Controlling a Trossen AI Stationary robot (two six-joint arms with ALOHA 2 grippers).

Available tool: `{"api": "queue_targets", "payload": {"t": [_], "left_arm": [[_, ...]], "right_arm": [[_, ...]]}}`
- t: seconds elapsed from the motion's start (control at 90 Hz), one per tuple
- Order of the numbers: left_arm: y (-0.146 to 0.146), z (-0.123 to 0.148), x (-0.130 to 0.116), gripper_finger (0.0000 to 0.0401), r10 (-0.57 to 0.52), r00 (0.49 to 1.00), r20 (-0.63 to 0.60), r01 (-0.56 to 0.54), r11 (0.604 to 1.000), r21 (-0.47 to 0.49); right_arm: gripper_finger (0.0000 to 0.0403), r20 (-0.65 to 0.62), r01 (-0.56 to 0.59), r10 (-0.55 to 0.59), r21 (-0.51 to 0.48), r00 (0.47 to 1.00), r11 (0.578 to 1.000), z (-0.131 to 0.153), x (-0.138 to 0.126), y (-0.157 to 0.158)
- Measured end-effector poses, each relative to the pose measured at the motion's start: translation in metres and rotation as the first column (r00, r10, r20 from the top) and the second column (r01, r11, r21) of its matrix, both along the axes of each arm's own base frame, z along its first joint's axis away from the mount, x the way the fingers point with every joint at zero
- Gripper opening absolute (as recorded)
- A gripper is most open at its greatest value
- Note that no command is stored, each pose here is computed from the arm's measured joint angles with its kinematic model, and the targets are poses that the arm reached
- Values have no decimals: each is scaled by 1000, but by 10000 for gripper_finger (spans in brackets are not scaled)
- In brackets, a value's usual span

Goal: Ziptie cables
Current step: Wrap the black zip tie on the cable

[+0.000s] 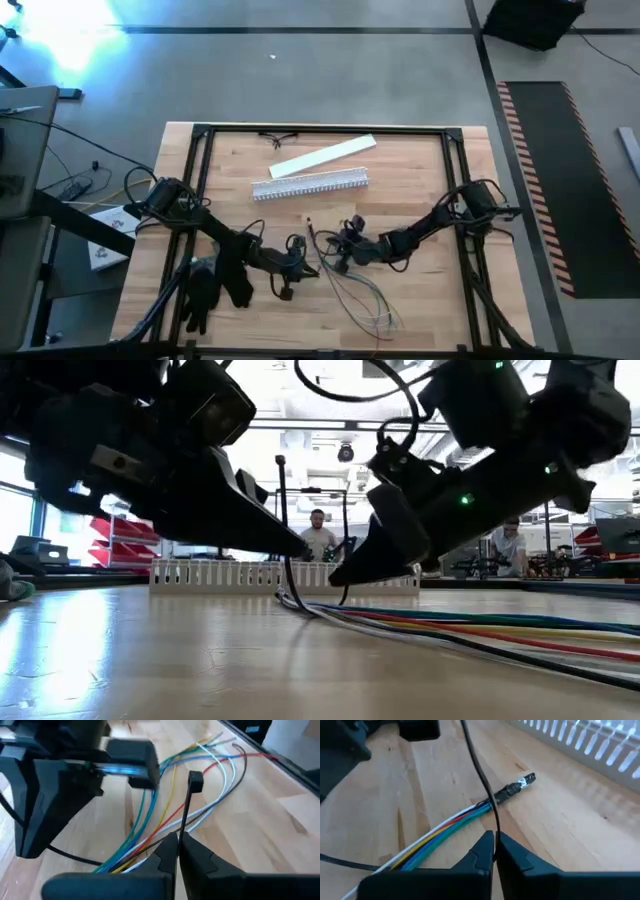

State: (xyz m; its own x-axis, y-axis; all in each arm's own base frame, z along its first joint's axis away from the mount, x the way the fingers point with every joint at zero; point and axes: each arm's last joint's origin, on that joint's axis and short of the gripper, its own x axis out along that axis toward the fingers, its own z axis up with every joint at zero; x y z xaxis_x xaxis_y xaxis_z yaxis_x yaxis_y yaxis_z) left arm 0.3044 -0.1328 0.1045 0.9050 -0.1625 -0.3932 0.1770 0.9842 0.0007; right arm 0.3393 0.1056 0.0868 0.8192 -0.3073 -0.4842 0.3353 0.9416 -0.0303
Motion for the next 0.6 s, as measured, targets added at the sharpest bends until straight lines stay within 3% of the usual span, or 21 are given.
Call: {"api": "queue_targets", "payload": {"t": [0.3,0.6], "left_arm": [[7,0,4,0,-10,1000,-16,9,997,-76],[17,2,9,0,-80,997,-20,75,983,-169]], "right_arm": [[0,-277,-25,-37,-217,960,976,19,16,15],[0,-370,-110,-22,-333,929,936,28,20,16]]}}
